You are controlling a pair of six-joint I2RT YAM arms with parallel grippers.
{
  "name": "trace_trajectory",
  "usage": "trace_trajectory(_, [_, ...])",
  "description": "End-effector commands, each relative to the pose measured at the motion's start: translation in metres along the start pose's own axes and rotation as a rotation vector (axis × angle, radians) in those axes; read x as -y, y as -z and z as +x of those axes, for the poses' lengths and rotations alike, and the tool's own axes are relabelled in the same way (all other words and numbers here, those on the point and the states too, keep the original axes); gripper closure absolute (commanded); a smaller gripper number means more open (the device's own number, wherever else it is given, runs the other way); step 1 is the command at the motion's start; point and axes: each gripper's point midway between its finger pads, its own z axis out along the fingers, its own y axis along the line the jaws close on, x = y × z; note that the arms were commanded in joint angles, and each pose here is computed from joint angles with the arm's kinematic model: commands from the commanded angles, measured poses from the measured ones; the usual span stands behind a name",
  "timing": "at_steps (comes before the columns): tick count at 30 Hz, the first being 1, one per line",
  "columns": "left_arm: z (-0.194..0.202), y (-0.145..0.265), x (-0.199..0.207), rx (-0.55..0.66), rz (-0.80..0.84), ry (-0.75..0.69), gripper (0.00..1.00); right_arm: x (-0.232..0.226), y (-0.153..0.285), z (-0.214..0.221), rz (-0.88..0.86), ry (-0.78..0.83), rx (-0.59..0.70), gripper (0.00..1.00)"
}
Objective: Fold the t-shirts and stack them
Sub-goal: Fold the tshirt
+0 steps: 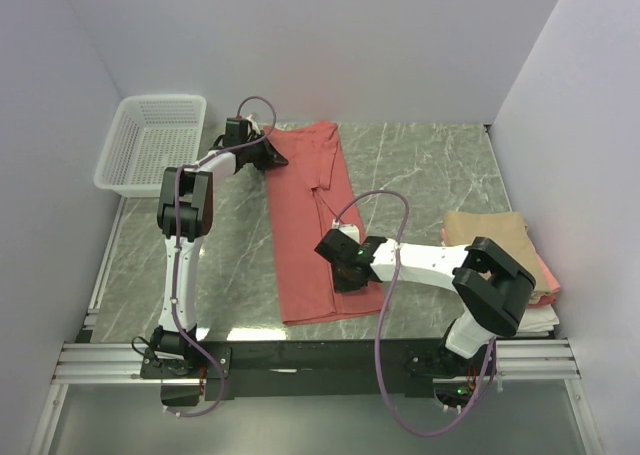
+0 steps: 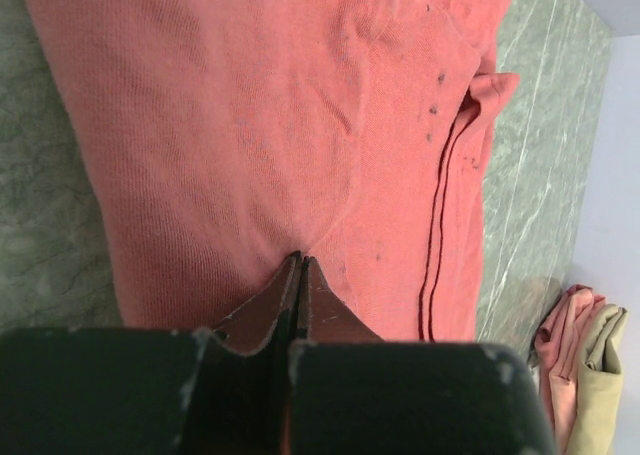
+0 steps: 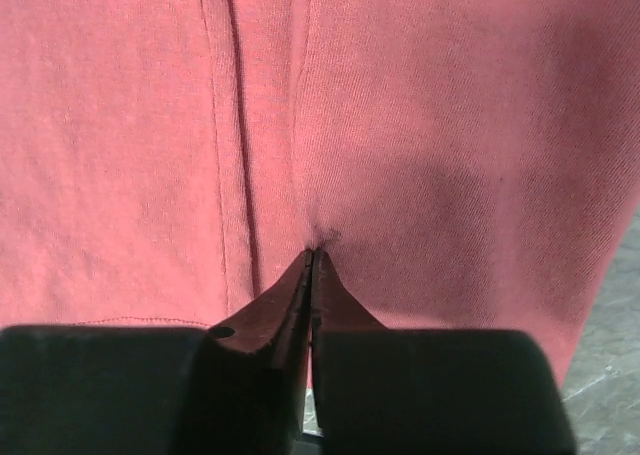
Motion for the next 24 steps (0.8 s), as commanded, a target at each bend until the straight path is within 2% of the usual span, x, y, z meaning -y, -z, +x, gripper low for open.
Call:
trace_trajectory(1, [0.002, -0.006, -0.027, 0.001, -0.055, 0.013, 0.98, -0.006, 0.009, -0.011, 0.005, -0.002, 0.043, 0.97])
trace_trajectory(4, [0.003, -0.007, -0.029, 0.0, -0.06, 0.015, 0.98, -0.007, 0.017, -0.013, -0.001, 0.004, 0.055, 1.0])
trace_trajectory(12, [0.004, -0.008, -0.03, -0.004, -0.059, 0.018, 0.98, -0.014, 0.039, -0.017, -0.037, 0.009, 0.088, 1.0])
trace_trajectory(24, [0.004, -0.008, -0.03, -0.003, -0.06, 0.017, 0.98, -0.033, 0.032, -0.008, -0.075, 0.04, 0.052, 1.0])
